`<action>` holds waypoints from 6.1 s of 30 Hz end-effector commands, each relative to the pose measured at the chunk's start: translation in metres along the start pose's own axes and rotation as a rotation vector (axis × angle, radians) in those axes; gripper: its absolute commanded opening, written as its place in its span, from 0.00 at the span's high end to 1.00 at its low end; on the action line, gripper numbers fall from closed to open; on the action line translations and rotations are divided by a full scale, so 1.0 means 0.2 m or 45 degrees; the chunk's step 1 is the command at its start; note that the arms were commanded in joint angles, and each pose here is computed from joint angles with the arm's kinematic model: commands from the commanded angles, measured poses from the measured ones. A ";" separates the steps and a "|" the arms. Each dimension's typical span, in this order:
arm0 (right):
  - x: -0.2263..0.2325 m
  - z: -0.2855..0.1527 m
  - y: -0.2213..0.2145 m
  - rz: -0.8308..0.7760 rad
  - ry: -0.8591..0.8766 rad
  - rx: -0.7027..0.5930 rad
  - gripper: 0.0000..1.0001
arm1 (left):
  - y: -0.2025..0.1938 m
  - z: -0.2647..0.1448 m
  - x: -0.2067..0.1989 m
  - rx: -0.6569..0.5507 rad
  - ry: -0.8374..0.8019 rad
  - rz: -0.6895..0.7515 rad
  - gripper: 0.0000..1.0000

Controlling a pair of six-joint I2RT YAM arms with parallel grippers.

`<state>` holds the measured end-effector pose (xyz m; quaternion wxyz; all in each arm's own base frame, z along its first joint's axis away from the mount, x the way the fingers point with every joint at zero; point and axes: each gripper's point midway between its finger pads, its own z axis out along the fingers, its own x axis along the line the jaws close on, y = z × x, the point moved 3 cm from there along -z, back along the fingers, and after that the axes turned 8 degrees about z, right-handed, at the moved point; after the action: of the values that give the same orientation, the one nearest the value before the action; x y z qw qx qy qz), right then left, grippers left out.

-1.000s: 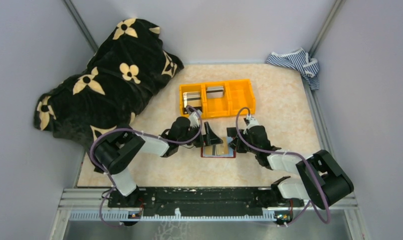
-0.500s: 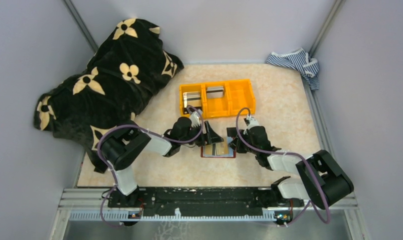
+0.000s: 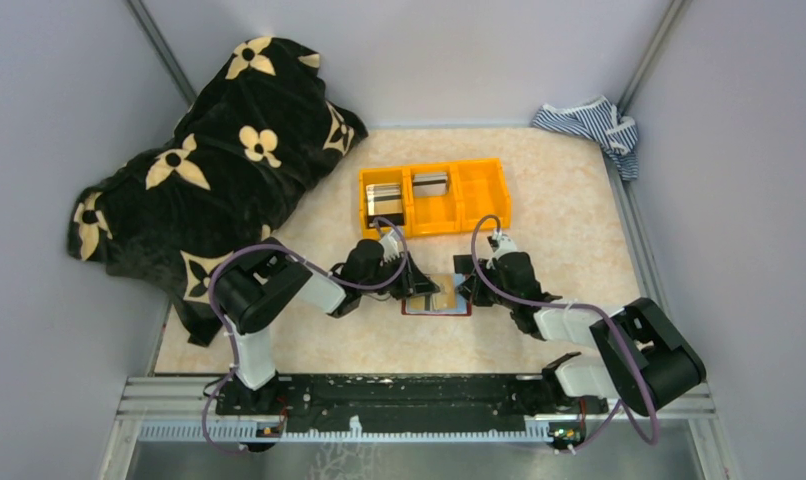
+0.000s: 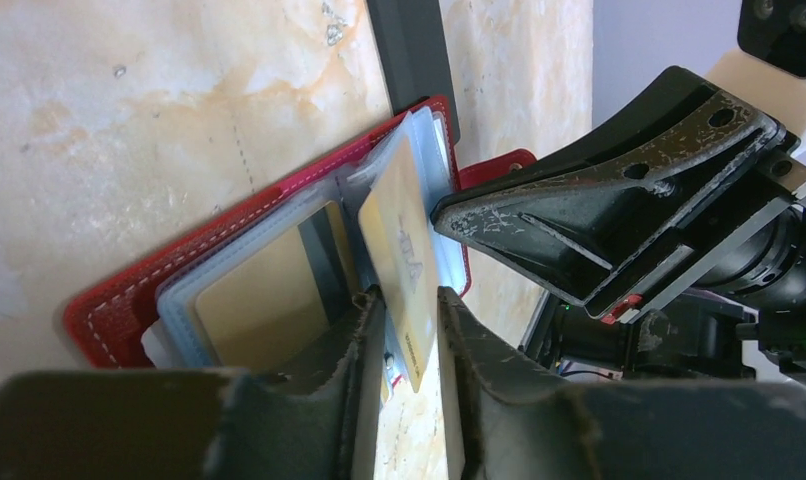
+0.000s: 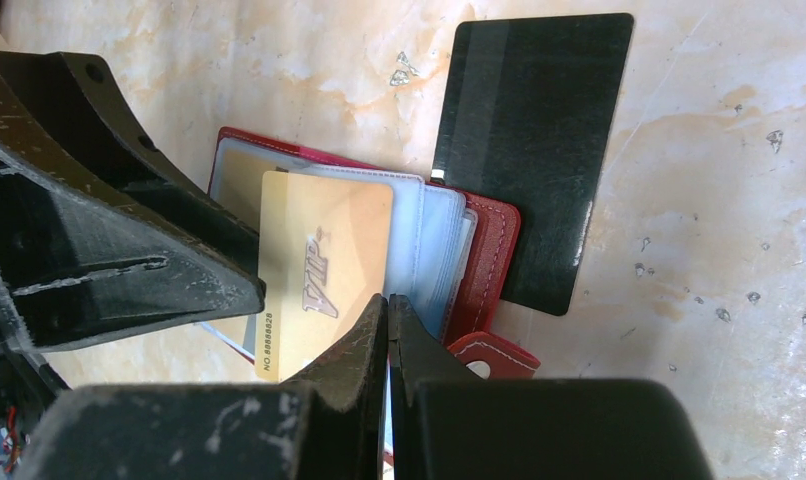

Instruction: Take the credit cards out of the card holder

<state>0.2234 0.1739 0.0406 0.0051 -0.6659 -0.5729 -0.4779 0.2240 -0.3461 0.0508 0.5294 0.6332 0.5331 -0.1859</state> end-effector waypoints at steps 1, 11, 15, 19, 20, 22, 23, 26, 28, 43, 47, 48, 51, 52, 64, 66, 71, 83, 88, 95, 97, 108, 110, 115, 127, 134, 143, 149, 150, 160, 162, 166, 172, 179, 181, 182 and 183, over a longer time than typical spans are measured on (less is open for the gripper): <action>-0.07 -0.01 -0.06 0.012 -0.053 0.050 1.00 | -0.03 -0.01 0.00 0.007 -0.021 -0.006 0.73; -0.06 -0.01 -0.06 0.010 -0.043 0.050 1.00 | -0.03 -0.02 -0.01 0.011 -0.053 0.010 1.00; -0.07 -0.01 -0.06 0.009 -0.056 0.049 1.00 | -0.02 -0.04 -0.03 0.006 -0.064 0.043 1.00; -0.08 -0.01 -0.06 0.009 -0.063 0.049 1.00 | 0.00 -0.10 0.01 -0.016 -0.024 0.030 1.00; -0.08 -0.01 -0.06 0.010 -0.063 0.051 1.00 | 0.01 -0.12 0.01 -0.018 -0.036 0.024 1.00; -0.07 -0.01 -0.06 0.009 -0.060 0.051 1.00 | 0.01 -0.15 0.02 -0.021 -0.045 0.002 1.00; -0.07 -0.01 -0.06 0.009 -0.060 0.049 1.00 | 0.01 -0.16 0.03 -0.024 -0.044 -0.005 1.00; -0.07 0.00 -0.06 0.003 -0.067 0.050 1.00 | 0.01 -0.19 0.05 -0.030 -0.039 -0.021 1.00; -0.07 -0.01 -0.05 -0.001 -0.072 0.049 1.00 | 0.02 -0.23 0.06 -0.033 -0.038 -0.015 1.00; 0.08 -0.01 0.07 -0.073 0.068 -0.008 1.00 | 0.25 -0.50 0.05 -0.310 0.078 0.188 1.00; 0.25 -0.04 0.22 -0.183 0.216 -0.097 1.00 | 0.31 -0.57 0.03 -0.464 -0.037 0.178 1.00; 0.30 -0.05 0.26 -0.217 0.264 -0.132 1.00 | 0.32 -0.58 0.01 -0.496 -0.076 0.184 1.00; 0.42 -0.08 0.37 -0.279 0.355 -0.199 0.92 | 0.37 -0.62 -0.06 -0.603 -0.230 0.203 1.00; 0.46 -0.08 0.39 -0.292 0.380 -0.206 0.87 | 0.39 -0.63 -0.09 -0.627 -0.287 0.209 1.00; 0.59 0.00 0.50 -0.333 0.491 -0.204 0.70 | 0.53 -0.53 -0.13 -0.603 -0.484 0.235 1.00; 0.59 0.00 0.52 -0.337 0.472 -0.227 0.70 | 0.58 -0.53 -0.13 -0.587 -0.449 0.297 1.00; 0.59 0.00 0.55 -0.370 0.437 -0.247 0.70 | 0.75 -0.46 -0.17 -0.439 -0.314 0.541 1.00; 0.51 0.02 0.67 -0.338 0.292 -0.356 0.79 | 1.19 -0.42 -0.02 -0.247 0.074 0.906 1.00; 0.48 0.10 0.80 -0.268 0.164 -0.406 1.00 | 1.31 -0.47 0.07 -0.261 0.236 0.941 1.00; 0.45 0.24 0.95 -0.306 -0.010 -0.416 0.63 | 1.29 -0.55 0.06 -0.320 0.273 0.944 1.00; 0.50 0.29 0.97 -0.340 0.001 -0.400 0.53 | 1.30 -0.57 0.05 -0.335 0.290 0.949 1.00; 0.70 0.59 0.87 -0.612 -0.220 -0.273 0.45 | 1.34 -0.72 0.03 -0.466 0.499 0.933 1.00; 0.74 0.63 0.86 -0.642 -0.240 -0.256 0.40 | 1.34 -0.75 0.03 -0.499 0.539 0.914 1.00; 0.74 0.70 0.82 -0.725 -0.336 -0.228 0.38 | 1.35 -0.83 0.04 -0.574 0.644 0.910 1.00; 0.66 0.77 0.77 -0.716 -0.406 -0.194 0.53 | 1.34 -0.83 0.05 -0.573 0.648 0.887 1.00; 0.65 0.78 0.72 -0.706 -0.372 -0.156 0.69 | 1.33 -0.82 0.06 -0.571 0.648 0.884 1.00; 0.69 0.74 0.60 -0.725 -0.325 -0.115 0.81 | 1.32 -0.79 0.07 -0.545 0.615 0.878 1.00; 0.75 0.67 0.49 -0.724 -0.284 -0.095 0.82 | 1.32 -0.79 0.07 -0.543 0.613 0.878 1.00; 0.76 0.66 0.47 -0.723 -0.269 -0.096 0.83 | 1.31 -0.79 0.07 -0.540 0.609 0.876 1.00; 0.84 0.51 0.27 -0.740 -0.158 -0.060 0.76 | 1.30 -0.76 0.04 -0.535 0.533 0.870 1.00; 0.84 0.49 0.26 -0.734 -0.123 -0.066 0.60 | 1.29 -0.75 0.04 -0.520 0.510 0.880 1.00; 0.92 0.40 0.32 -0.746 -0.065 -0.122 0.49 | 1.28 -0.71 0.04 -0.456 0.441 1.046 1.00; 1.04 0.17 0.51 -0.763 0.012 -0.264 0.47 | 1.39 -0.70 -0.01 -0.300 0.264 1.242 1.00; 0.66 -0.05 0.73 -0.531 -0.118 -0.431 0.45 | 1.43 -0.65 -0.04 -0.029 0.099 1.364 1.00; 0.54 -0.08 0.73 -0.490 -0.172 -0.430 0.45 | 1.43 -0.61 -0.02 0.052 0.065 1.373 1.00; 0.49 -0.09 0.73 -0.478 -0.198 -0.431 0.45 | 1.42 -0.58 0.02 0.109 0.056 1.359 1.00; 0.45 -0.10 0.72 -0.470 -0.223 -0.427 0.45 | 1.42 -0.57 0.00 0.141 0.048 1.372 1.00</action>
<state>0.3146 0.2024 0.2024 -0.2425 -0.5541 -0.6106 -0.5113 0.4496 -0.2011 0.2561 0.5410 0.8024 0.1768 0.1796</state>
